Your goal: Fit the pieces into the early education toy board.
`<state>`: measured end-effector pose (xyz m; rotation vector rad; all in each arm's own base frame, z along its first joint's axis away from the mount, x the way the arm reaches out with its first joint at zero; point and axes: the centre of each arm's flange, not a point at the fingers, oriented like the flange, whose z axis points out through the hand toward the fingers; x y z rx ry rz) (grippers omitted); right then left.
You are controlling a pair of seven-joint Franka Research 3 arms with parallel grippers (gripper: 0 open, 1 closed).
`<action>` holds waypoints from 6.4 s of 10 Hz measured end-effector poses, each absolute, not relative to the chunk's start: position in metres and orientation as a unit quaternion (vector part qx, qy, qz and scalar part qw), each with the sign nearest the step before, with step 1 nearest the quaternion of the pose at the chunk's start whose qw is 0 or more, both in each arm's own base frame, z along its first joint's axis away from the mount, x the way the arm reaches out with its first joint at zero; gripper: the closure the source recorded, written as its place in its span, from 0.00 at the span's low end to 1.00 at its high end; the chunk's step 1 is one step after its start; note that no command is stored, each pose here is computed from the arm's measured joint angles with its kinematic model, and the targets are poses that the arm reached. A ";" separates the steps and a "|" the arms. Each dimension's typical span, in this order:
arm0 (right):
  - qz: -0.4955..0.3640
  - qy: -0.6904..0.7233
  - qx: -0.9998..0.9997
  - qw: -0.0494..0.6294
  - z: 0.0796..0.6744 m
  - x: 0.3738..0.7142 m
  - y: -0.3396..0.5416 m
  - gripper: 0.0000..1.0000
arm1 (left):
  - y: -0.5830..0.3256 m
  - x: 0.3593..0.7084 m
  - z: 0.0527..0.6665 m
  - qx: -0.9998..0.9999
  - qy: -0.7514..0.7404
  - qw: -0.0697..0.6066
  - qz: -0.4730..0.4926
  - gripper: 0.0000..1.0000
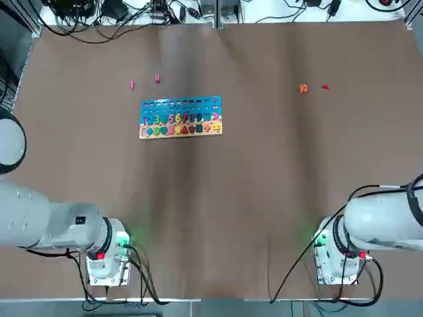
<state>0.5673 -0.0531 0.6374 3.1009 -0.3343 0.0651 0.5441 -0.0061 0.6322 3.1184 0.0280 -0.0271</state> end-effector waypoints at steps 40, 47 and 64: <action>-0.014 -0.027 1.000 -0.005 0.251 0.640 0.014 0.00 | -0.119 0.511 0.175 0.994 0.055 0.016 -0.097 0.99; -0.018 -0.011 1.000 -0.009 0.202 0.639 0.034 0.12 | -0.185 0.522 0.175 0.993 0.069 0.024 -0.090 0.99; -0.019 -0.010 1.000 -0.008 0.176 0.638 0.034 0.29 | -0.380 0.511 0.175 0.992 0.104 0.034 -0.062 0.99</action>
